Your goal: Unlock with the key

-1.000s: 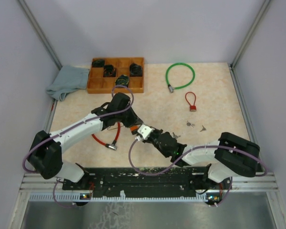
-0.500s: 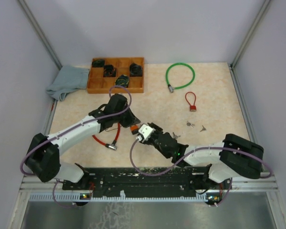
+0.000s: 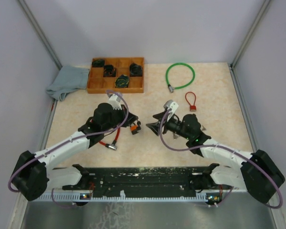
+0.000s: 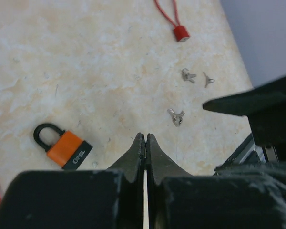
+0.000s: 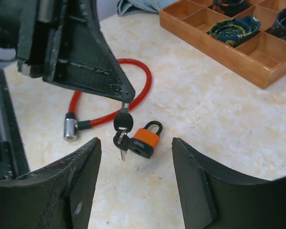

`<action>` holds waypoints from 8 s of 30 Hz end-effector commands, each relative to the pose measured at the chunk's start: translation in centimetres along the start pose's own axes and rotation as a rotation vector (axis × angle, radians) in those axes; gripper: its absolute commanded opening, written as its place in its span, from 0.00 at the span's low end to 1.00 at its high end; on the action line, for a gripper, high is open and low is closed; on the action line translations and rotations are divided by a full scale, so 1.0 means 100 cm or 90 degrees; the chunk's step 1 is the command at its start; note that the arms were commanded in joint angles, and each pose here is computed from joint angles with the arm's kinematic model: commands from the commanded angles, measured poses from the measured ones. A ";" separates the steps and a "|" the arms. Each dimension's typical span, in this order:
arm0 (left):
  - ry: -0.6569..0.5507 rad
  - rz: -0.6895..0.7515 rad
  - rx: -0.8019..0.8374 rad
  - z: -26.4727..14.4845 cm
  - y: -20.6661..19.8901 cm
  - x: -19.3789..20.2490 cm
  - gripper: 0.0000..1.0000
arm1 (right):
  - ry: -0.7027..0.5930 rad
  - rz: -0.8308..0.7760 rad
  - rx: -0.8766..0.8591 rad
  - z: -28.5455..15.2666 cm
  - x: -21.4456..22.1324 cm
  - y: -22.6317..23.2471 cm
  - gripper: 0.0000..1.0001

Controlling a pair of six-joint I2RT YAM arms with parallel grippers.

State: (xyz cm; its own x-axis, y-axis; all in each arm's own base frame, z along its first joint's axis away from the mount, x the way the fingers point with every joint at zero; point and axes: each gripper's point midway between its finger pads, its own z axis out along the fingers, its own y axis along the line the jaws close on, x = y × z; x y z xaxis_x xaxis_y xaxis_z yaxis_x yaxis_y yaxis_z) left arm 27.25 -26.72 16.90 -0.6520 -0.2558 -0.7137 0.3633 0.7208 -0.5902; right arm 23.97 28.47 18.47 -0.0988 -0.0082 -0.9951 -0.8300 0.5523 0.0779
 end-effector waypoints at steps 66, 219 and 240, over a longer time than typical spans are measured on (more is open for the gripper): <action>-0.167 0.104 0.478 -0.074 -0.121 -0.029 0.00 | -0.233 0.239 -0.403 -0.037 -0.100 0.056 0.18; 0.073 -0.292 -0.204 0.016 0.018 0.006 0.00 | 0.008 0.392 0.003 0.038 0.038 0.028 0.00; 0.050 -0.300 -0.121 0.009 0.006 0.010 0.00 | -0.031 0.522 0.010 0.040 0.013 0.027 0.00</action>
State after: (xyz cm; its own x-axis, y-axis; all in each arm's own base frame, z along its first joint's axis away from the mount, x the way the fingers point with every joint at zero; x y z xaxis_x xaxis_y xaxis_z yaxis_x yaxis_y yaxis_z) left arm 27.99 -25.64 13.02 -0.7606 -0.5389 -0.3621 -0.1852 0.7146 -0.6746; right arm 22.39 32.82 12.07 -0.7049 0.3220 -0.6320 -0.4678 0.4587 0.7555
